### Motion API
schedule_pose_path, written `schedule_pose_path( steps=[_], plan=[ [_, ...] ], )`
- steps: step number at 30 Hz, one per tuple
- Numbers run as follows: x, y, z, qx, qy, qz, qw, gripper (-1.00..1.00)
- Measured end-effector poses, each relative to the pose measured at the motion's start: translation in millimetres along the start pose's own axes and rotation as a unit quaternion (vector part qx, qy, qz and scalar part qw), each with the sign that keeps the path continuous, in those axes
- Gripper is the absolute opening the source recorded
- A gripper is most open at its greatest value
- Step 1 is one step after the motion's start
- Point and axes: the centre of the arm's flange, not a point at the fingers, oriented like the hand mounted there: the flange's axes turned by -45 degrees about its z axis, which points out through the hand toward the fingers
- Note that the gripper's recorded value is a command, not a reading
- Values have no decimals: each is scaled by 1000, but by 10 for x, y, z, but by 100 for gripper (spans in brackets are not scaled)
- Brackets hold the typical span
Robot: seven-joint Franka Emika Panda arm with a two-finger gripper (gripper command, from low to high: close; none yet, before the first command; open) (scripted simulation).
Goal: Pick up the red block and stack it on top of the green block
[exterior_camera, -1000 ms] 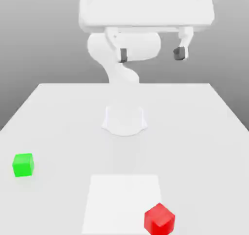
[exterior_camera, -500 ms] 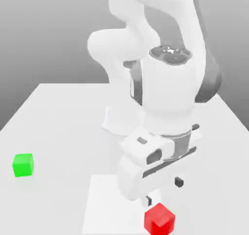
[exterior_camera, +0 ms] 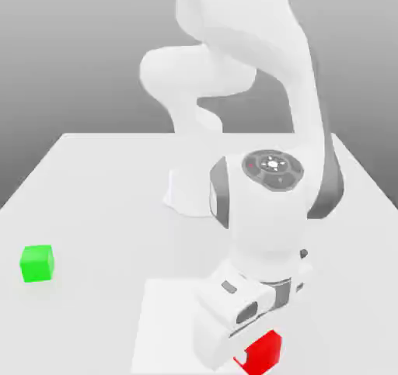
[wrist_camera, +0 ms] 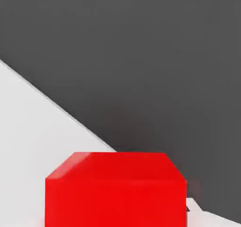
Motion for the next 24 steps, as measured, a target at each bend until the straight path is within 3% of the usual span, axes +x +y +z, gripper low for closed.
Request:
schedule_pose_path(
  steps=[5, 9, 12, 16, 24],
  plan=[
    [-781, 791, -281, -11, -4, 145, 989, -100],
    [-1717, 1360, -397, -16, -6, 291, 957, -100],
    [-2904, 1775, -473, -14, -6, 451, 892, -100],
    [-4394, 1783, -486, -2, 0, 638, 770, -100],
    [-4195, 1753, 88, 0, 1, 625, 780, -100]
  ],
)
